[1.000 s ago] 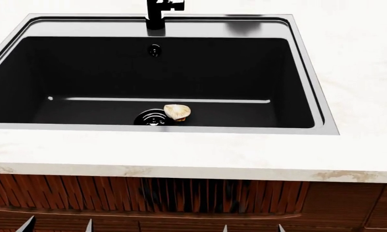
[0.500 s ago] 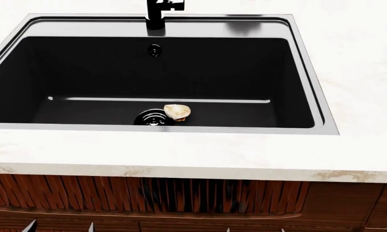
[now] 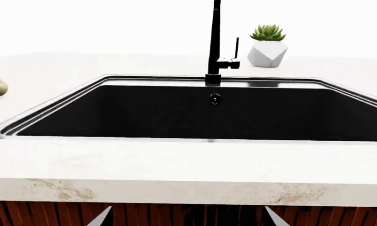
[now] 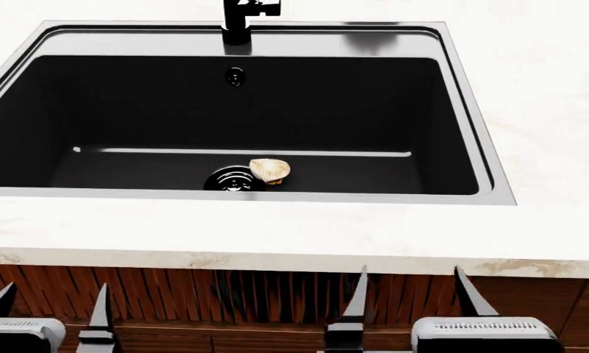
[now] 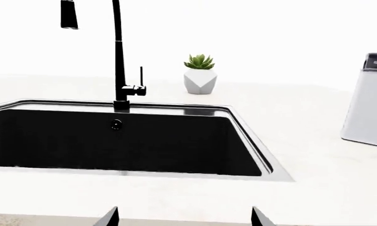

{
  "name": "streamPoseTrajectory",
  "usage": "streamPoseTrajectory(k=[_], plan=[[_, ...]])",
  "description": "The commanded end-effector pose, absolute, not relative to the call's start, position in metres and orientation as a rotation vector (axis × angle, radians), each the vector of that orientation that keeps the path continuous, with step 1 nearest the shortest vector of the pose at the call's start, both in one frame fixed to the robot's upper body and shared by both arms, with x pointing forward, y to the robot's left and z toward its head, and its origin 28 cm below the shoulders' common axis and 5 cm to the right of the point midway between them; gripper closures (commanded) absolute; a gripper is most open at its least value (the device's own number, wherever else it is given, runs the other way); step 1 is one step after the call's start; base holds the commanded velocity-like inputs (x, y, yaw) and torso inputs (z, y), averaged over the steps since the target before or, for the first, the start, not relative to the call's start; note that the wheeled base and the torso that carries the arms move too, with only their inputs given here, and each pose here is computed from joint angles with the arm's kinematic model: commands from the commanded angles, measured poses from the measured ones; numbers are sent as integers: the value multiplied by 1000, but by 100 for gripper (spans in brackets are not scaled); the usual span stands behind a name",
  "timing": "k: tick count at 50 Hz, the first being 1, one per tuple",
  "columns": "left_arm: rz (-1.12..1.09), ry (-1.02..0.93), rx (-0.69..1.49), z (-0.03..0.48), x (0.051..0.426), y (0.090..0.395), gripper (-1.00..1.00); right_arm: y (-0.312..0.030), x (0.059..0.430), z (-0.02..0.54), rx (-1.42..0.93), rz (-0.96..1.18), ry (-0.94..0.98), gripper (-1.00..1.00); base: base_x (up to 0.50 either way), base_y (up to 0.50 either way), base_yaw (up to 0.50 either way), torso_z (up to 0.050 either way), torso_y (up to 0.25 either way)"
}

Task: Turn on the sink faucet.

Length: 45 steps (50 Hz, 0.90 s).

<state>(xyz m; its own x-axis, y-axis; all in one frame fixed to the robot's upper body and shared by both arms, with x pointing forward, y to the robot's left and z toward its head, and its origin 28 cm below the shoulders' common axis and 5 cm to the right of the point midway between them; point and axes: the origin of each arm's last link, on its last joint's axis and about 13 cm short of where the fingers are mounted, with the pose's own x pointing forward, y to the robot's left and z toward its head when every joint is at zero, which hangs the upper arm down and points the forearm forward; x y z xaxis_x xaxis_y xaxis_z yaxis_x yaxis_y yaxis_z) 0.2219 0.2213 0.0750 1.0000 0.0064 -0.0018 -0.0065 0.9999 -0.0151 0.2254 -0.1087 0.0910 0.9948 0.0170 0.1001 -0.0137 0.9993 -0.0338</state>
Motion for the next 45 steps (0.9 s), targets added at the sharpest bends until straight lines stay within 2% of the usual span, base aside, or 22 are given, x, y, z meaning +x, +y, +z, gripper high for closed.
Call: streamPoseTrajectory(k=[1,6,7,10,18,19,22,27,37,45], plan=[[-46,-120,84,158,235,237,-100,-126,233,177,-78,62,-201,-100,0,0,0,0,0],[-32,-202,144,220,245,250,-100,-145,244,245,-150,73,-258,-100,0,0,0,0,0],[-23,-224,217,227,248,252,-100,-149,246,259,-177,70,-273,-100,0,0,0,0,0],[-29,-217,151,250,263,260,-100,-159,257,283,-188,73,-276,-100,0,0,0,0,0],[-34,-199,184,317,298,270,-100,-174,298,344,-270,106,-213,-100,0,0,0,0,0],[-24,-179,241,318,306,269,-100,-175,304,353,-269,96,-214,-100,0,0,0,0,0],[-26,-163,228,328,317,270,-100,-176,313,367,-283,95,-198,-100,0,0,0,0,0],[-8,-137,281,341,326,277,-100,-177,316,363,-399,78,-144,-100,0,0,0,0,0],[25,-113,254,355,339,288,-100,-182,331,381,-278,125,-132,-100,0,0,0,0,0],[21,-82,255,353,345,290,-100,-182,330,386,-338,111,-141,-100,0,0,0,0,0]])
